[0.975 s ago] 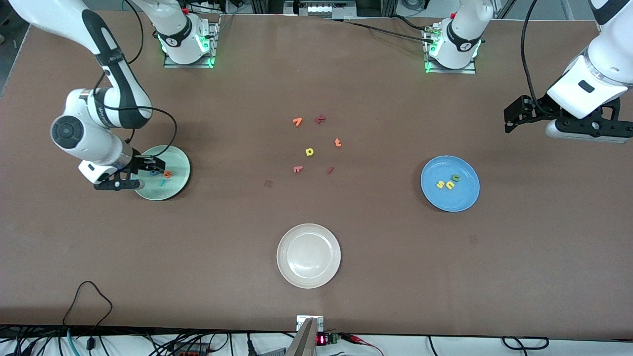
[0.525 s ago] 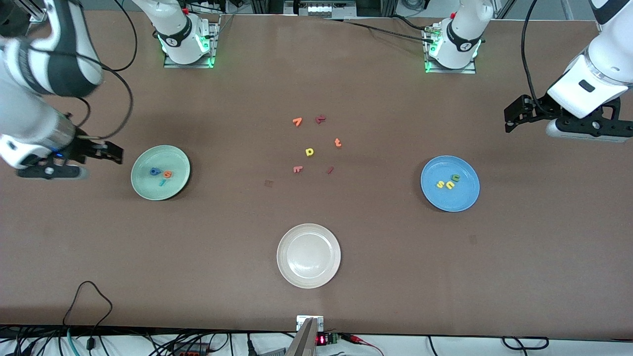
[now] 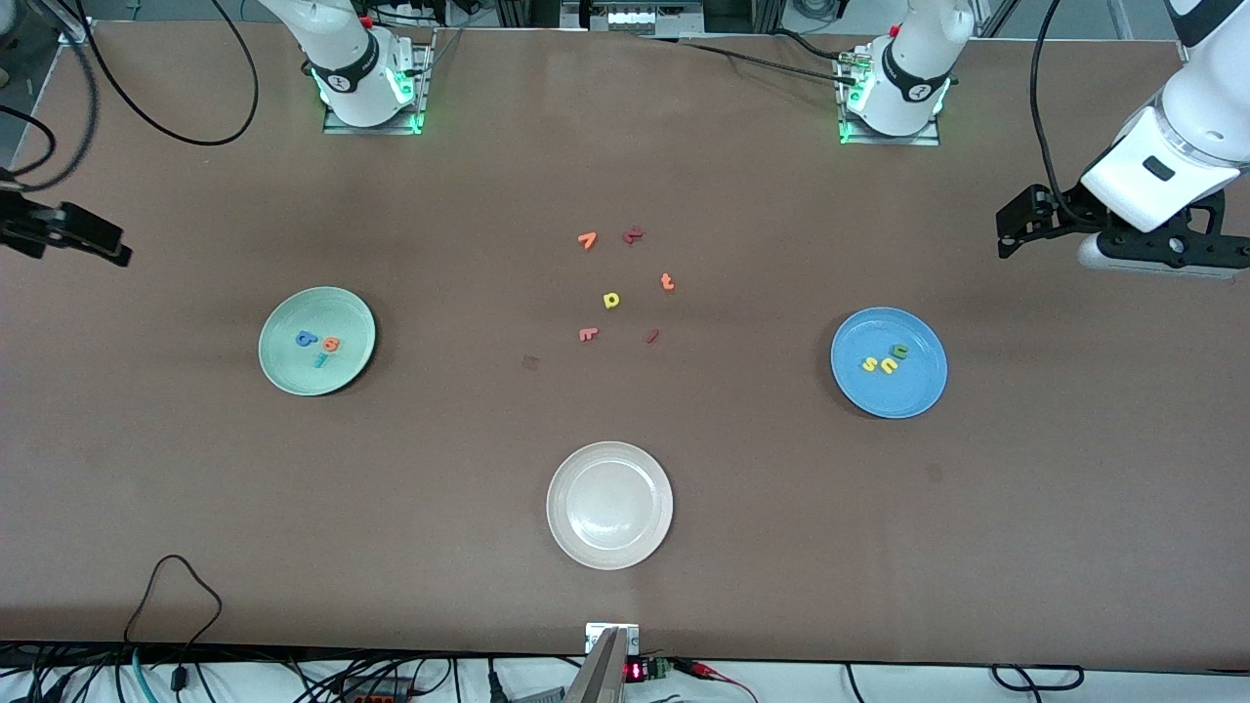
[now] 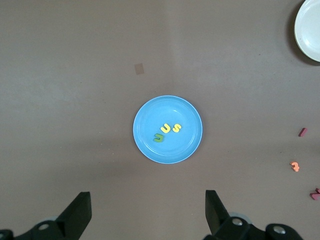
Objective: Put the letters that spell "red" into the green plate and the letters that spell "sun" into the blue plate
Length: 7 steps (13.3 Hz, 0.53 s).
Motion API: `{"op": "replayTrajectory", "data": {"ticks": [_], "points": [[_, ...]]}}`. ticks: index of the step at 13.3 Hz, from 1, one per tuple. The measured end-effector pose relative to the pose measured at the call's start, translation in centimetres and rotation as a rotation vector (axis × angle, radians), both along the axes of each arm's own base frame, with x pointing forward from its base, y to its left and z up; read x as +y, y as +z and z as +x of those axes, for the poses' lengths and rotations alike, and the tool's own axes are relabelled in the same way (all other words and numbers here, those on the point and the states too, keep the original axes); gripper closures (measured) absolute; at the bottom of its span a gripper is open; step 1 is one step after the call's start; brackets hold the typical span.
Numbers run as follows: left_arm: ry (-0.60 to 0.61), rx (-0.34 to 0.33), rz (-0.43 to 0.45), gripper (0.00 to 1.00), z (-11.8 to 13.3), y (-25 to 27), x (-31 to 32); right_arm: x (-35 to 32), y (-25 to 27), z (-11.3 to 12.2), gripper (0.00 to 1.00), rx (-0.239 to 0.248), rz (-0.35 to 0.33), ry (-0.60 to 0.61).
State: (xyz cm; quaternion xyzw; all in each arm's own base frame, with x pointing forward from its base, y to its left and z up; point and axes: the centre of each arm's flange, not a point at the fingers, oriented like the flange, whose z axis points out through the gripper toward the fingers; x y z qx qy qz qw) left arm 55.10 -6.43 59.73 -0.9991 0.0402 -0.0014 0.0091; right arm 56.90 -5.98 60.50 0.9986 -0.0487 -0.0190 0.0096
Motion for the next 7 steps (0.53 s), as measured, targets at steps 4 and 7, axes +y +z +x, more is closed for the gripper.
{"op": "replayTrajectory", "data": {"ticks": [4, 7], "points": [[0.0, 0.006, 0.001, 0.0, -0.1, -0.1, 0.0, 0.0, -0.5, 0.0, 0.0, 0.024, 0.009, -0.002], [-0.001, 0.007, 0.001, 0.0, -0.1, -0.2, -0.1, 0.4, -1.1, 0.2, 0.0, 0.044, 0.022, 0.0]]}}
